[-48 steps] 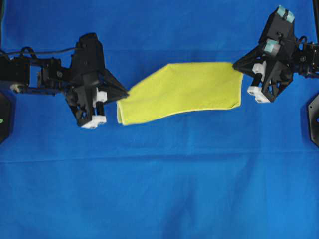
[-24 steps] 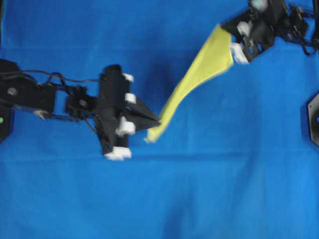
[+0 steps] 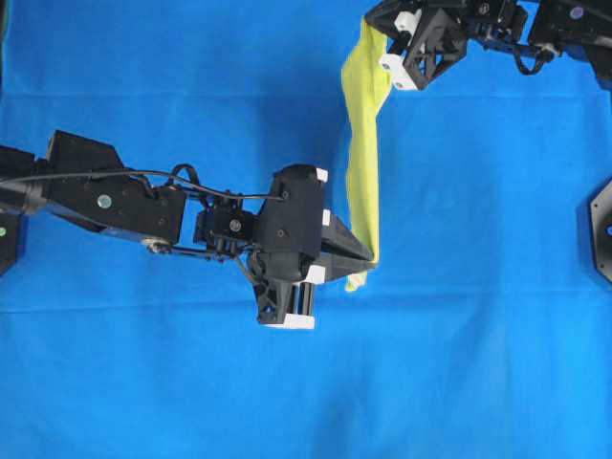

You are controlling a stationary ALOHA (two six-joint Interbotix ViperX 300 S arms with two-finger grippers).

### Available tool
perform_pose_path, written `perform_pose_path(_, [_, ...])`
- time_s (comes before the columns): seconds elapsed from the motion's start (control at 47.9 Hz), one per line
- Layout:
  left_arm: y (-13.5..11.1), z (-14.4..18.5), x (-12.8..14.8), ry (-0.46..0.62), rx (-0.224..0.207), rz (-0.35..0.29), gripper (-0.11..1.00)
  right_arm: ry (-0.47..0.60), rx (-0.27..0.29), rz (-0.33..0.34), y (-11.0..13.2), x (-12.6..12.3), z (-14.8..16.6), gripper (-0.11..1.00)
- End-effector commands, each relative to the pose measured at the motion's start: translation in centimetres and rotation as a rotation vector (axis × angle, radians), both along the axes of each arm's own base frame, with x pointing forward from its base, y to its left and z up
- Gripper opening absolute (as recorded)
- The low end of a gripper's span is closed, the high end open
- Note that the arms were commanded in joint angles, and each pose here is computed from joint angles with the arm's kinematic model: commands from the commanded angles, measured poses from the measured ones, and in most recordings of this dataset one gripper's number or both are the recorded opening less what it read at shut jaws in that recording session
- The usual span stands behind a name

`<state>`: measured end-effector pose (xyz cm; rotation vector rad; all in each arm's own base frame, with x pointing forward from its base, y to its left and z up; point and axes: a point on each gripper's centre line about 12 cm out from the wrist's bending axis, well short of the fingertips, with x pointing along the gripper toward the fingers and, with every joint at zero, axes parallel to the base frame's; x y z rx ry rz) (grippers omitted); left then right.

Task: Fold the yellow towel.

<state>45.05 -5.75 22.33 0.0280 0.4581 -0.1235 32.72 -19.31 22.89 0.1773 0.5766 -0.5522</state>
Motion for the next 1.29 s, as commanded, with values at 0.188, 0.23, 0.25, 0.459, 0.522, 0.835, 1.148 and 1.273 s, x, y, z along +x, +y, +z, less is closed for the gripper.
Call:
perform_pose_path(0.188, [-1.5, 1.8, 2.2, -0.070, 0.003, -0.030, 0.04, -0.017, -0.017, -0.030, -0.3, -1.8, 0.9, 0.02])
perform_pose_path(0.23, [-1.4, 1.7, 3.0, -0.077, 0.007, -0.027, 0.04, -0.018, -0.016, -0.042, -0.2, -2.8, 0.9, 0.02])
perform_pose_path(0.25, [-1.3, 1.6, 3.4, -0.080, 0.010, -0.026, 0.04, -0.018, -0.013, -0.046, -0.1, -3.1, 0.8, 0.02])
perform_pose_path(0.459, [-1.6, 0.6, 8.2, -0.116, 0.045, -0.036, 0.04, -0.010, -0.010, -0.074, 1.3, -6.8, 0.6, 0.02])
perform_pose_path(0.522, [-1.7, 0.4, 9.4, -0.127, 0.046, -0.035, 0.04, 0.008, -0.003, -0.083, 1.8, -7.8, 0.4, 0.02])
perform_pose_path(0.835, [-1.5, -1.7, 10.4, -0.102, 0.038, -0.024, 0.04, 0.045, 0.015, -0.085, 2.0, -8.0, -0.5, 0.02])
perform_pose_path(1.148, [-0.9, -5.6, 4.7, -0.008, -0.043, 0.019, 0.04, 0.012, 0.022, 0.018, 1.4, -2.2, -3.1, 0.02])
perform_pose_path(1.273, [-0.5, -7.2, 2.2, 0.031, -0.100, 0.053, 0.04, 0.012, 0.025, 0.057, 1.2, 0.6, -4.0, 0.02])
